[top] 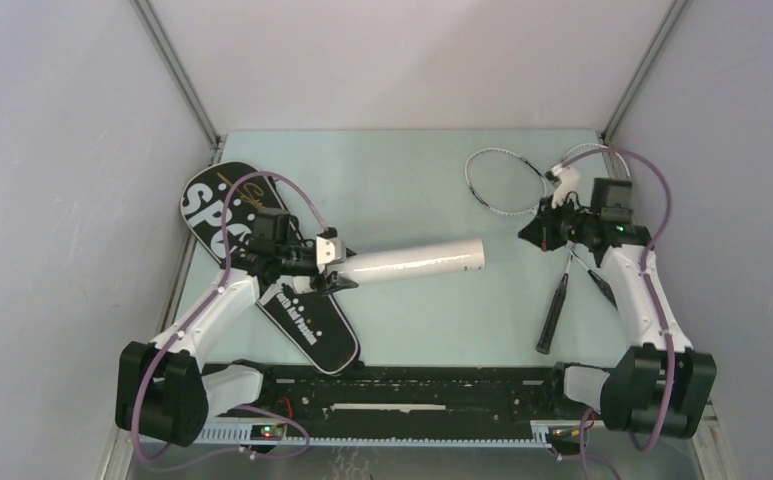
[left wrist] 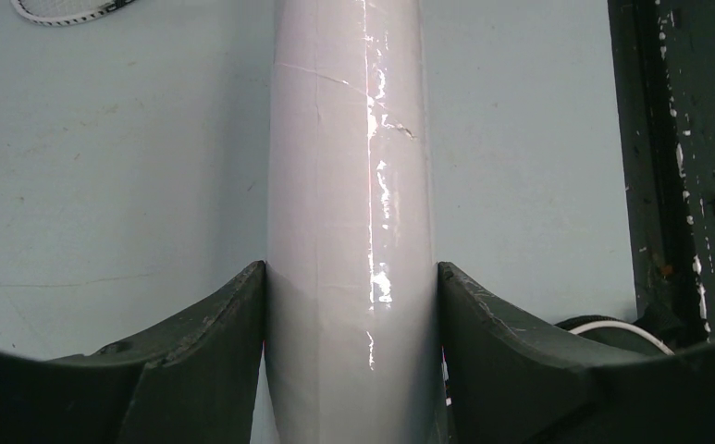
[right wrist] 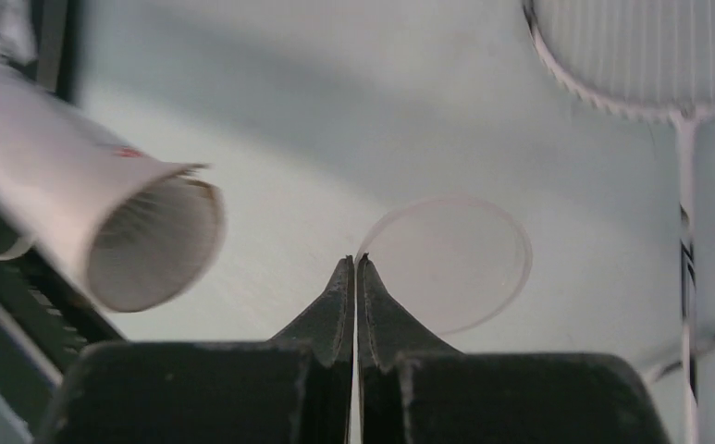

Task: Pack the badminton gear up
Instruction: Close the lid on the shuttle tube.

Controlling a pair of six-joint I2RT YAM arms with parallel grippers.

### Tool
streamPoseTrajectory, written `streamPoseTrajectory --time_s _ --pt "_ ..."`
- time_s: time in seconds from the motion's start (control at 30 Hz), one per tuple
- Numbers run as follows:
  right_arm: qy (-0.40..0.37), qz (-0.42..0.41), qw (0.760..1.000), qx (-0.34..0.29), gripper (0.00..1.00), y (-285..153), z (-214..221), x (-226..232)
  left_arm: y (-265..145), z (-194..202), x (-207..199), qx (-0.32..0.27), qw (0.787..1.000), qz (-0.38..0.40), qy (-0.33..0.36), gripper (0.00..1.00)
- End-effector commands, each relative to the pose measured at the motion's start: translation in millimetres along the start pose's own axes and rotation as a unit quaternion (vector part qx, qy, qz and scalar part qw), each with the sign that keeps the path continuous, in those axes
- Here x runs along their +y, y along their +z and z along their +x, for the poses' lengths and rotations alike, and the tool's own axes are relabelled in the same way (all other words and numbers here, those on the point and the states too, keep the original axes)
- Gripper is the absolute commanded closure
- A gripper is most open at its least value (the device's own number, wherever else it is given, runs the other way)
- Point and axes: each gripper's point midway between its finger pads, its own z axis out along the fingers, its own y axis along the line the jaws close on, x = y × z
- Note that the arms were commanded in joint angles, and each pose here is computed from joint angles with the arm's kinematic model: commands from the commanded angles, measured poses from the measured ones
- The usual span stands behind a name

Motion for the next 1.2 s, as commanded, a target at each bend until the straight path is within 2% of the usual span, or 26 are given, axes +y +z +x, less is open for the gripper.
streamPoseTrajectory --time_s 0.0,0.13,0.4,0.87,1.17 --pt "0.027 -0.166 0.979 -0.112 1.00 -33.6 -53.4 60.3 -1.1 -42.8 15.2 -0.064 0.998 -0.006 0.016 0.55" --pt "0.034 -0.233 0.960 -0.150 1.00 -50.2 -76.3 77.1 -1.5 -55.8 21.8 -0.080 0.997 -0.009 0.009 0.55" --pt "0.073 -0.306 0.938 -0.143 1.00 -57.9 -82.8 92.1 -2.2 -74.9 25.3 -0.112 0.994 -0.003 0.004 0.55" --pt "0.076 -0.382 0.914 -0.111 1.00 -72.3 -62.2 116.1 2.7 -77.7 15.8 -0.116 0.992 0.027 0.029 0.54" --pt "0.082 -0.414 0.898 -0.120 1.00 -82.2 -62.9 123.1 5.2 -78.7 12.4 -0.115 0.992 0.035 0.033 0.54"
